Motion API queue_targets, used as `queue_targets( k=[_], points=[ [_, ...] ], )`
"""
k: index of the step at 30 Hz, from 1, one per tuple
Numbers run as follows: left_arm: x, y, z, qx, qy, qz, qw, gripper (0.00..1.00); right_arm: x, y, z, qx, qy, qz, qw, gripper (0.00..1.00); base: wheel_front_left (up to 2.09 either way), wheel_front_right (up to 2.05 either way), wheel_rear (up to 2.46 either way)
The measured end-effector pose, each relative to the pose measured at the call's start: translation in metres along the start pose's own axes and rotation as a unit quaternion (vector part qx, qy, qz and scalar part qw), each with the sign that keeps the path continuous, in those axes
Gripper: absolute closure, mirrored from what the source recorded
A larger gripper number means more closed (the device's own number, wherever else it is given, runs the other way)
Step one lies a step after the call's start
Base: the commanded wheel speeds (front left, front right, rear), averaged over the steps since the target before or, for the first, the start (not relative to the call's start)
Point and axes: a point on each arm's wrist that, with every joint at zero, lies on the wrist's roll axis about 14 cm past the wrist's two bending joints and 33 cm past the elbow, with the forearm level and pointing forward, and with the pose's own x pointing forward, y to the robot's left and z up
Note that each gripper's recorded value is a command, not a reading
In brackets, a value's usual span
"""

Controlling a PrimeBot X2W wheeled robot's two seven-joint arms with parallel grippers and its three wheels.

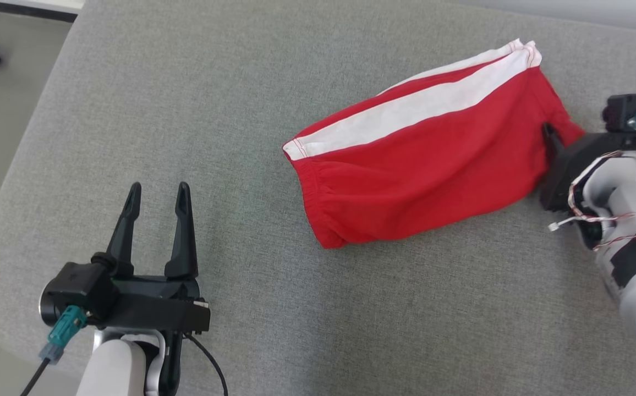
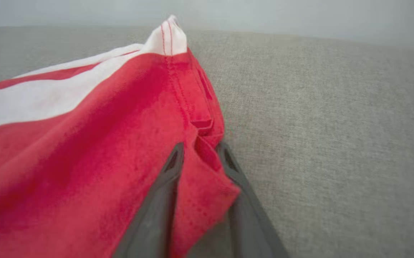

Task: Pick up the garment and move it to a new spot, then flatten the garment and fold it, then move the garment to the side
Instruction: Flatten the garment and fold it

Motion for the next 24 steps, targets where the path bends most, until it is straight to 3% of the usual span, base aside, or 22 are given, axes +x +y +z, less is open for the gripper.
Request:
queue_targets(
  k=[10, 24],
  points=[
    [-0.018, -0.004, 0.002, -0.005, 0.001, -0.002, 1.0, 0.0, -0.031, 0.009, 0.013, 0.054, -0.063, 0.01, 0.996, 1.0, 0.0, 0.0, 0.0],
    [-0.046, -0.027, 0.006, -0.012, -0.002, -0.034, 0.999, 0.0, -0.137, -0.034, -0.055, 0.16, -0.095, -0.037, 0.982, 1.0, 0.0, 0.0, 0.0]
  ],
)
